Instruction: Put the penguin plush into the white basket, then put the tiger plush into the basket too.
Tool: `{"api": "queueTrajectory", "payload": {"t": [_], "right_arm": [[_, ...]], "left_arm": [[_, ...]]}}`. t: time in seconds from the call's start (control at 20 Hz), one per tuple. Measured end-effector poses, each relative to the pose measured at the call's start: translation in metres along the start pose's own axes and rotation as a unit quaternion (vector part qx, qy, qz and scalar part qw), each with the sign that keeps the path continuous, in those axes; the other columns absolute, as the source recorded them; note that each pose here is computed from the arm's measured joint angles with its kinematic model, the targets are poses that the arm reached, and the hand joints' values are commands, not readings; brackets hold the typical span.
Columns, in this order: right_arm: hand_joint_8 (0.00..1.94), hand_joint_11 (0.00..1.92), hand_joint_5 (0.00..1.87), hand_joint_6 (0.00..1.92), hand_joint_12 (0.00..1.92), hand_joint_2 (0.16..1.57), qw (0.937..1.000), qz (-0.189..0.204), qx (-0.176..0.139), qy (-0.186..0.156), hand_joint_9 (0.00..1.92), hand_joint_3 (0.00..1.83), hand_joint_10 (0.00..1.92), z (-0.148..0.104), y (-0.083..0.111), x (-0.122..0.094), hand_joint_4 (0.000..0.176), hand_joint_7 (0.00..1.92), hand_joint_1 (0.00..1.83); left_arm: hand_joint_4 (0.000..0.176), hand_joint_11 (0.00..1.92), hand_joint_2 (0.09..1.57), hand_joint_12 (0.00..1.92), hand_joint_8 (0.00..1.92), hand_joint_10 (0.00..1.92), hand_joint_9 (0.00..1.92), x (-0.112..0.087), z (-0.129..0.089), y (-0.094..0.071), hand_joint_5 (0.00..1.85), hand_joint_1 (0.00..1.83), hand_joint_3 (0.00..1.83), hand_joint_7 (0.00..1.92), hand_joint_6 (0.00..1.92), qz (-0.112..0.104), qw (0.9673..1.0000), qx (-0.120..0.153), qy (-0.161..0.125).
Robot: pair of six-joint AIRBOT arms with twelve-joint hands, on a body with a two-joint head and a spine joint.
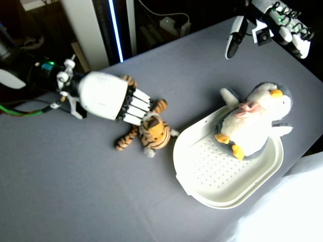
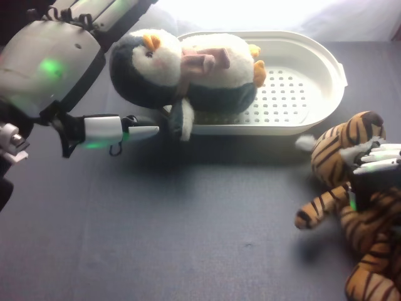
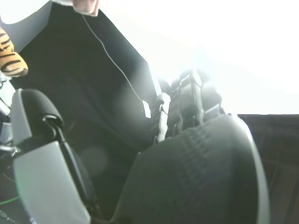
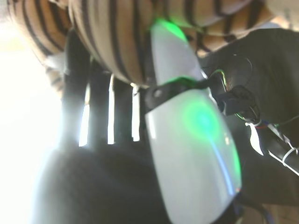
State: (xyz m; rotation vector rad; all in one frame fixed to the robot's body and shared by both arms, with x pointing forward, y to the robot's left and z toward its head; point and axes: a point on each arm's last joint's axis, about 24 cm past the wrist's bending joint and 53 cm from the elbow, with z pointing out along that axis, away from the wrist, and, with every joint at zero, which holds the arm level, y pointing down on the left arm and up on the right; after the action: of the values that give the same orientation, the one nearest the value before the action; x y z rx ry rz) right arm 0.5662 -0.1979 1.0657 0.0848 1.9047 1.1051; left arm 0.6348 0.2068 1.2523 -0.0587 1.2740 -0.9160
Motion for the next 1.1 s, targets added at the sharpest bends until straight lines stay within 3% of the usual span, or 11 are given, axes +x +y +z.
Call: {"api": "queueTrajectory", "payload": {"t": [0.2, 0.35, 0.45, 0.5, 0.55, 0.6, 0.65, 0.7, 0.75, 0.9, 1.1], "right_arm": [[1.54, 0.70, 0.63, 1.55, 1.64, 1.28, 0.9927, -0.011, -0.072, -0.096, 0.67, 0.00, 1.61, -0.011, 0.041, -0.056, 0.000, 0.60, 1.43], [1.81, 0.68, 0.73, 1.27, 1.91, 1.31, 0.9717, -0.034, -0.139, -0.188, 0.60, 0.00, 1.79, -0.009, 0.076, -0.108, 0.000, 0.53, 1.20], [1.70, 0.71, 0.74, 1.13, 1.85, 1.28, 0.9618, -0.030, -0.155, -0.224, 0.65, 0.00, 1.76, 0.002, 0.081, -0.129, 0.000, 0.58, 1.31], [1.44, 0.59, 0.80, 1.34, 1.49, 1.24, 0.9602, -0.029, -0.153, -0.232, 0.69, 0.00, 1.48, 0.017, 0.080, -0.137, 0.000, 0.67, 1.34], [1.44, 0.51, 0.81, 1.40, 1.54, 1.25, 0.9604, -0.029, -0.152, -0.232, 0.63, 0.00, 1.51, 0.028, 0.079, -0.141, 0.000, 0.65, 1.33], [1.46, 0.52, 0.86, 1.23, 1.48, 1.22, 0.9632, -0.027, -0.140, -0.228, 0.66, 0.00, 1.48, 0.046, 0.072, -0.145, 0.000, 0.68, 1.34], [1.46, 0.48, 0.87, 1.13, 1.29, 1.22, 0.9658, -0.026, -0.128, -0.224, 0.57, 0.00, 1.05, 0.058, 0.066, -0.147, 0.000, 0.70, 1.22], [0.62, 0.22, 0.62, 0.46, 1.13, 1.12, 0.9715, -0.021, -0.104, -0.212, 0.42, 0.00, 0.60, 0.073, 0.053, -0.148, 0.000, 0.50, 1.19], [0.21, 0.14, 0.58, 0.15, 0.99, 1.07, 0.9749, -0.021, -0.091, -0.202, 0.43, 0.00, 0.26, 0.079, 0.047, -0.146, 0.000, 0.51, 1.12], [0.00, 0.00, 0.19, 0.00, 0.05, 1.04, 0.9831, -0.027, -0.053, -0.173, 0.05, 0.00, 0.00, 0.097, 0.029, -0.142, 0.099, 0.14, 0.85], [0.00, 0.00, 0.00, 0.00, 0.00, 1.10, 0.9820, -0.011, -0.064, -0.177, 0.00, 0.02, 0.00, 0.093, 0.035, -0.139, 0.172, 0.00, 0.73]], "left_arm": [[0.124, 0.00, 0.83, 0.66, 0.00, 0.00, 0.08, -0.005, -0.006, -0.004, 0.03, 0.95, 0.01, 0.03, 0.00, -0.003, 0.9999, 0.005, -0.011], [0.144, 0.00, 0.83, 0.66, 0.01, 0.00, 0.08, -0.006, -0.006, -0.009, 0.03, 0.91, 0.01, 0.04, 0.00, -0.003, 0.9998, 0.013, -0.015], [0.147, 0.00, 0.83, 0.62, 0.00, 0.00, 0.06, -0.006, -0.006, -0.008, 0.03, 0.89, 0.00, 0.04, 0.00, -0.004, 0.9998, 0.011, -0.016], [0.124, 0.00, 0.81, 0.58, 0.00, 0.00, 0.06, -0.006, -0.007, -0.007, 0.03, 0.92, 0.00, 0.03, 0.00, -0.004, 0.9998, 0.010, -0.016], [0.116, 0.00, 0.80, 0.58, 0.00, 0.00, 0.05, -0.006, -0.007, -0.007, 0.03, 0.93, 0.00, 0.03, 0.00, -0.003, 0.9998, 0.010, -0.015], [0.118, 0.00, 0.80, 0.66, 0.00, 0.00, 0.06, -0.004, -0.008, -0.007, 0.03, 0.94, 0.00, 0.04, 0.00, -0.002, 0.9999, 0.010, -0.012], [0.132, 0.00, 0.80, 0.67, 0.01, 0.00, 0.06, -0.004, -0.008, -0.007, 0.03, 0.93, 0.00, 0.05, 0.00, -0.002, 0.9999, 0.011, -0.010], [0.146, 0.00, 0.79, 0.68, 0.01, 0.00, 0.07, -0.003, -0.008, -0.006, 0.03, 0.94, 0.00, 0.05, 0.00, -0.002, 0.9999, 0.009, -0.010], [0.147, 0.00, 0.79, 0.70, 0.00, 0.00, 0.08, -0.003, -0.008, -0.006, 0.03, 0.95, 0.00, 0.07, 0.00, -0.002, 0.9999, 0.008, -0.010], [0.123, 0.00, 0.81, 0.71, 0.00, 0.00, 0.08, -0.003, -0.008, -0.006, 0.03, 0.93, 0.01, 0.07, 0.00, -0.004, 0.9999, 0.010, -0.010], [0.129, 0.00, 0.78, 0.65, 0.00, 0.00, 0.05, 0.000, -0.013, -0.007, 0.00, 0.92, 0.00, 0.00, 0.00, -0.011, 0.9999, 0.012, -0.005]]}}
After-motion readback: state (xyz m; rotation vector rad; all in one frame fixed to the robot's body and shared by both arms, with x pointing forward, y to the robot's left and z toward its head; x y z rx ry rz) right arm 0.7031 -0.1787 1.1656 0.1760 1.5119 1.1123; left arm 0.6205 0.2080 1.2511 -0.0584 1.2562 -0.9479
